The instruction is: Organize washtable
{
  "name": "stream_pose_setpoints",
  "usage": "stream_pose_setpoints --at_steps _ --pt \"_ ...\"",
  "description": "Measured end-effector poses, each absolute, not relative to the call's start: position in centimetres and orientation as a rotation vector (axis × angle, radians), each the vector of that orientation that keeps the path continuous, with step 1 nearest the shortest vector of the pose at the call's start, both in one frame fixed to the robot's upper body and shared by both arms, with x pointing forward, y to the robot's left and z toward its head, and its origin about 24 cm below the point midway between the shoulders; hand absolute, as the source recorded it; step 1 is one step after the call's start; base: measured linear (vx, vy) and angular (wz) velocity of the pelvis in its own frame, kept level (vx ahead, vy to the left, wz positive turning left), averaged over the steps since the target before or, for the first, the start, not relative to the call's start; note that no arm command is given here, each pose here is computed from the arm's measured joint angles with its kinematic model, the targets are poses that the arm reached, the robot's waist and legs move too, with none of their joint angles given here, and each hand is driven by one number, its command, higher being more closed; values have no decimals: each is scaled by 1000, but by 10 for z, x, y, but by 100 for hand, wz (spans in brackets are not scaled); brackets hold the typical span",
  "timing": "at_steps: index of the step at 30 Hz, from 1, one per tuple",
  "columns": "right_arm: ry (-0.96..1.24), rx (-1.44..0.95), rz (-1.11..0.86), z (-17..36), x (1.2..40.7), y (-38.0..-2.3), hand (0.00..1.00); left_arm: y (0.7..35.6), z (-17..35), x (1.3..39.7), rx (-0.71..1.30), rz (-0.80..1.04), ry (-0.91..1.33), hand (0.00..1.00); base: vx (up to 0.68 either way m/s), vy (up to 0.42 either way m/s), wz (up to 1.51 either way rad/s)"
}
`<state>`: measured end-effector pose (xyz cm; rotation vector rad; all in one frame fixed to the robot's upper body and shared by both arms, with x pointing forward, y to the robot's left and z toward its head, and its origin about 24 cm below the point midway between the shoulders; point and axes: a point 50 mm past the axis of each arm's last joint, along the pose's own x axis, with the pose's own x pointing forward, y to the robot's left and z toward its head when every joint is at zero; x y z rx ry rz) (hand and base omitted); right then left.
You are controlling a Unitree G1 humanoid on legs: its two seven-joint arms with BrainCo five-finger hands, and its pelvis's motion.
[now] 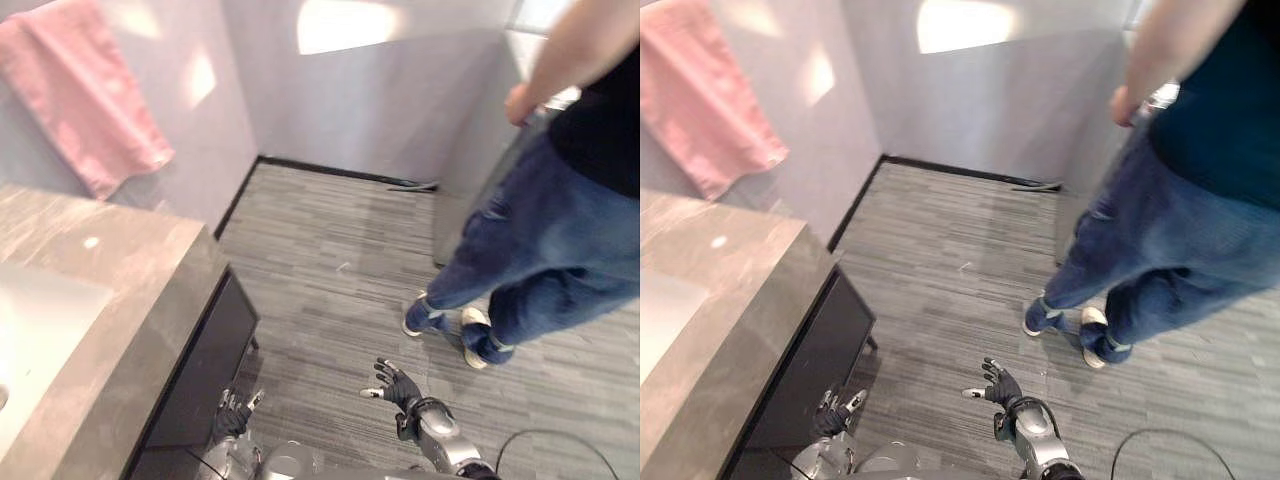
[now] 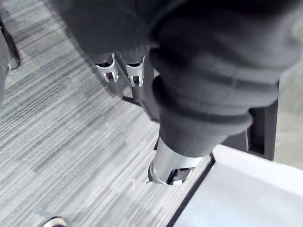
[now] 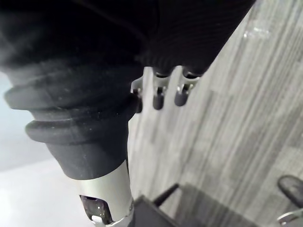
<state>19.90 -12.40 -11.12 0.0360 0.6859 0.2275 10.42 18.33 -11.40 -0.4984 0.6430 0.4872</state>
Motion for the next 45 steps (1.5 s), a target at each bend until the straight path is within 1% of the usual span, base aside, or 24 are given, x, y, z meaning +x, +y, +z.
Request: stream_pose_setpoints --at_steps 3,5,8,10,12,15,18,20,24,28,31,33,38,41,45 --pt "591 42 213 -95 224 -123 0 181 -118 93 -490 492 679 0 -148 201 -233" --pt "582 73 153 -93 226 -129 0 179 -119 100 -479 470 682 0 -216 172 -152" --pt "643 127 45 -107 203 -149 0 182 -119 100 -447 463 682 0 -138 115 -100" --pt "649 152 -1 -110 195 -157 0 179 -118 102 -407 414 687 0 -11 73 -87" --pt "646 193 -97 -112 179 -173 0 170 -118 104 -337 306 706 0 -23 69 -62" --pt "663 203 -184 -116 167 -188 0 164 -117 106 -283 229 710 0 -9 56 -91" --pt "625 207 -201 -109 175 -189 0 168 -115 112 -251 219 697 0 -61 -19 -180" --pt "622 193 -256 -108 179 -204 0 161 -111 127 -276 212 656 0 -43 23 -183" --pt "720 197 -265 -123 168 -202 0 171 -116 115 -282 272 688 0 70 -33 -178" --pt "769 183 -272 -129 168 -202 0 164 -120 122 -326 286 708 0 58 -81 -139" --pt "794 187 -267 -132 165 -200 0 162 -127 115 -325 291 753 0 7 -166 -101" --pt "808 174 -260 -133 160 -201 0 165 -135 107 -332 323 800 0 87 -138 -53" --pt "893 146 -265 -144 142 -205 0 171 -139 97 -329 369 828 0 -14 21 -12" --pt "927 110 -236 -147 143 -201 0 179 -144 87 -312 418 860 0 -67 111 -48" --pt "991 85 -234 -154 126 -200 0 188 -148 81 -280 440 885 0 17 231 -7"
